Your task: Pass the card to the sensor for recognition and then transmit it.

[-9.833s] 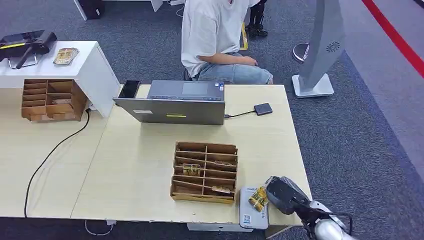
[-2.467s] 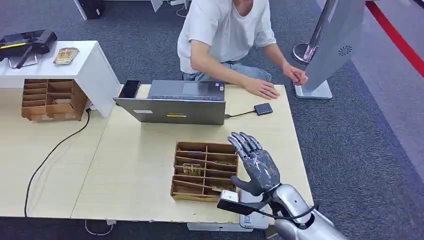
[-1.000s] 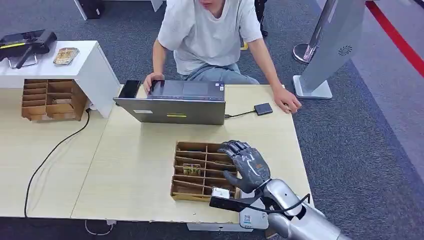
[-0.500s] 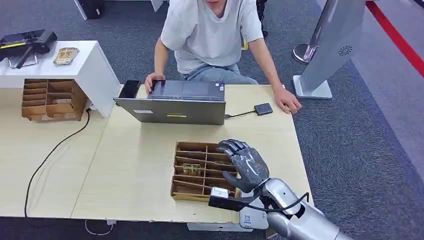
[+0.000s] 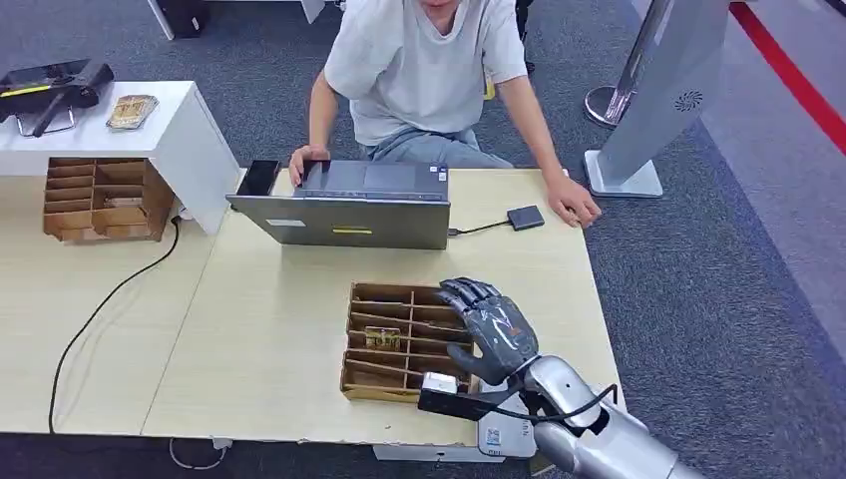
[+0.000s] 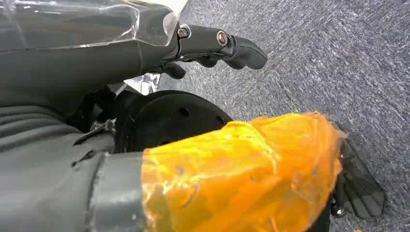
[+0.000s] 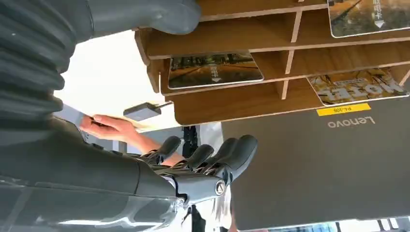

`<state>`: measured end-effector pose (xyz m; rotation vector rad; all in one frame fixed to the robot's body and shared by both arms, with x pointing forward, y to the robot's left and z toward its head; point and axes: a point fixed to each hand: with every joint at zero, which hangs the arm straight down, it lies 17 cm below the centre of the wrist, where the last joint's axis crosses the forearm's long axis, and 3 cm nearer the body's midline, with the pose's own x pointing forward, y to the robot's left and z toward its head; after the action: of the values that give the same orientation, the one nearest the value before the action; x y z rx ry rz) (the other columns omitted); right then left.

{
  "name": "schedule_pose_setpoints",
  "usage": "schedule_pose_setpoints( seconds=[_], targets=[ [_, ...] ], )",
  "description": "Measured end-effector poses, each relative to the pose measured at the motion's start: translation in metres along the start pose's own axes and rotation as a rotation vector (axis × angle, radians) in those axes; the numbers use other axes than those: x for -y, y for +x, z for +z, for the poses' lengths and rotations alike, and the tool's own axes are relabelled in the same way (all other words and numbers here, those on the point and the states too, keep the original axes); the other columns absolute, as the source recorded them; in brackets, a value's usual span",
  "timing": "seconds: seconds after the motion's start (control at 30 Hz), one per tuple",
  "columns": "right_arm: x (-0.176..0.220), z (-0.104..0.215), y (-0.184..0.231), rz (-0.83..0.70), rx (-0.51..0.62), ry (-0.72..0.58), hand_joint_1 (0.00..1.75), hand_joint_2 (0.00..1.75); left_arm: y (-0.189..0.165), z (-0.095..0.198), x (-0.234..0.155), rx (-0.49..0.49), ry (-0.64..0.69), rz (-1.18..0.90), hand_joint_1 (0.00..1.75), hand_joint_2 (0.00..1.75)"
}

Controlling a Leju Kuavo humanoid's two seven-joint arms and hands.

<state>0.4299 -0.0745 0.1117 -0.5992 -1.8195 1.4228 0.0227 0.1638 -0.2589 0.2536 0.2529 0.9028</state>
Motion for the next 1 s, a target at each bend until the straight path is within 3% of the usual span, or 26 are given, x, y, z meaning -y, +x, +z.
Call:
schedule_pose_setpoints(
  seconds=[0.3,0.33,0.37,0.4,0.57,0.63,0.7,0.73,0.83,1.0],
  targets=[
    [-0.0016,0.0002,-0.0019,0.001,-0.005,0.006,0.51,1.75,0.0000,-0.0001,-0.0001,-0.001,0.000,0.000,0.00,0.00],
    [-0.0017,0.0002,-0.0021,0.001,-0.005,0.006,0.59,1.75,0.0000,-0.0001,-0.0001,-0.001,0.000,0.000,0.00,0.00],
    [-0.0019,0.0001,-0.0022,-0.001,-0.006,0.007,0.84,1.75,0.0000,-0.0001,-0.0001,-0.001,0.000,0.000,0.00,0.00],
    [-0.0019,0.0000,-0.0022,-0.001,-0.006,0.007,1.24,1.75,0.0000,-0.0001,-0.0001,-0.001,0.000,0.000,0.00,0.00],
    [-0.0019,0.0000,-0.0022,-0.001,-0.006,0.007,1.24,1.75,0.0000,-0.0001,-0.0001,-0.001,0.000,0.000,0.00,0.00],
    [-0.0022,-0.0003,-0.0024,-0.002,-0.007,0.008,1.40,1.75,0.0000,-0.0001,-0.0001,-0.001,0.000,0.000,0.00,0.00],
    [-0.0025,-0.0010,-0.0029,-0.001,-0.008,0.010,1.40,1.75,0.0000,-0.0001,-0.0001,-0.001,0.000,0.000,0.00,0.00],
    [-0.0023,-0.0019,-0.0036,0.000,-0.011,0.010,1.48,1.75,-0.0001,-0.0001,-0.0003,-0.003,0.000,0.000,0.00,0.00],
    [0.0000,-0.0040,-0.0033,0.001,-0.009,0.006,1.43,1.75,0.0001,-0.0002,-0.0004,-0.002,0.001,0.001,0.00,0.00],
    [-0.0001,-0.0054,-0.0026,0.002,-0.008,0.009,1.50,1.75,0.0002,-0.0003,-0.0006,-0.002,0.001,0.001,0.00,0.00]
  ],
)
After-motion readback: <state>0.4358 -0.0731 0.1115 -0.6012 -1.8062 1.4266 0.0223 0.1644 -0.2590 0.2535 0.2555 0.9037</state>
